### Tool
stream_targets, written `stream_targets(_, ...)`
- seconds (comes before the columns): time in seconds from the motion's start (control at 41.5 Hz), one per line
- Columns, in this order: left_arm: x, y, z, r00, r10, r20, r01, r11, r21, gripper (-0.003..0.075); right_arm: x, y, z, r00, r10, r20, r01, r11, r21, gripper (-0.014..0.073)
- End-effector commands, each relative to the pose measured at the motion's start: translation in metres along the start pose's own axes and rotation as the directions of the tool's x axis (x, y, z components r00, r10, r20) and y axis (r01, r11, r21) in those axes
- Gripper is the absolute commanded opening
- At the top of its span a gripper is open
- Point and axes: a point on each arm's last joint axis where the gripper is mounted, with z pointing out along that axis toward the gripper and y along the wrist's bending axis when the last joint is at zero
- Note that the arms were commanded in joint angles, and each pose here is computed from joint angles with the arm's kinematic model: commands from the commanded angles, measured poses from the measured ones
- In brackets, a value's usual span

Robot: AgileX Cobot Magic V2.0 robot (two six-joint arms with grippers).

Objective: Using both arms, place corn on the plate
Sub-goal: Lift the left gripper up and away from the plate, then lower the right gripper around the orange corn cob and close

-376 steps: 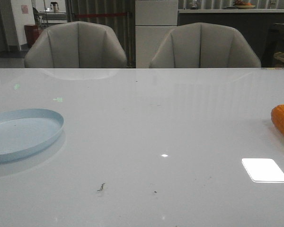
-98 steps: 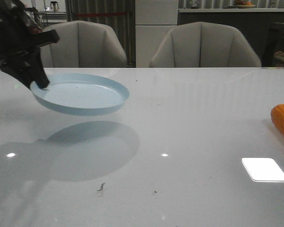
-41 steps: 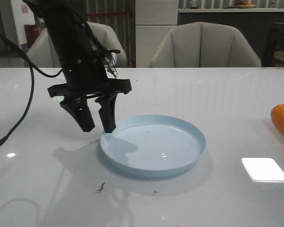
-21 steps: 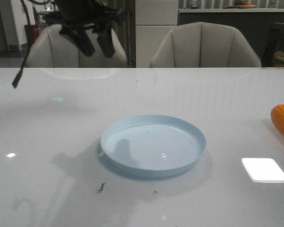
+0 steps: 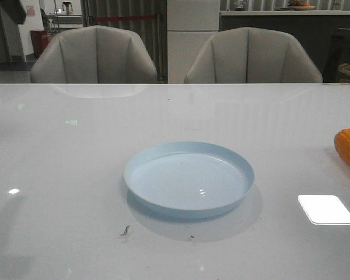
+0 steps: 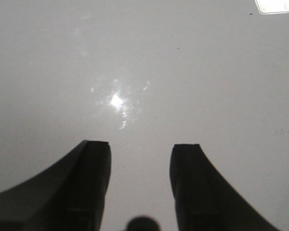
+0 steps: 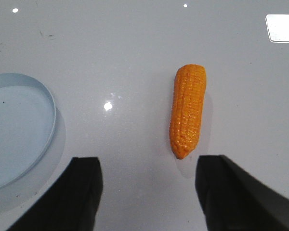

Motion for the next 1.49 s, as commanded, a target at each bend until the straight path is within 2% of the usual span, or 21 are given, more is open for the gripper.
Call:
stream_targets(0.0,0.007,0.008,-0.039,0.979,-0.019,0.203,0.027,0.999,-0.036,0.0365,-0.017,0.000,-0.005,0.994,-0.002,0.106,0.001,1.000,0.002,0.0528)
stream_targets(0.096,0.039,0.014,-0.051,0.965,-0.032,0.262,0.050,0.997,-0.063,0.0365,-0.017,0.000,-0.005,0.994,-0.002,0.106,0.001,1.000,0.002,0.0528)
stream_targets(0.289,0.104,0.009,-0.071,0.944,-0.033,0.327,0.063,0.995,-0.081,0.0365,-0.016,0.000,-0.003,0.996,-0.001,0.091,0.001,1.000,0.002,0.0528)
stream_targets(0.434,0.130,0.006,-0.081,0.942,-0.044,0.331,0.074,0.994,-0.078,0.0365,-0.014,-0.001,0.008,0.999,0.004,0.049,-0.004,1.000,0.008,0.0528)
stream_targets(0.675,0.133,0.005,-0.092,0.933,-0.042,0.356,0.074,0.994,-0.078,0.0365,-0.041,-0.024,0.036,0.990,0.141,0.022,-0.142,0.985,0.096,0.0528)
stream_targets(0.82,0.133,0.005,-0.092,0.933,-0.042,0.356,0.074,0.994,-0.078,0.0365,-0.064,-0.034,0.056,0.987,0.162,-0.010,-0.160,0.979,0.126,0.0528)
stream_targets(1.013,0.133,0.005,-0.092,0.934,-0.042,0.355,0.074,0.994,-0.078,0.0365,-0.079,-0.040,0.097,0.978,0.175,-0.109,-0.160,0.978,0.136,0.0533)
stream_targets(1.471,0.138,0.004,-0.090,0.953,-0.047,0.299,0.072,0.995,-0.072,0.0365,-0.069,-0.053,0.183,0.945,0.198,-0.261,-0.160,0.974,0.160,0.0533)
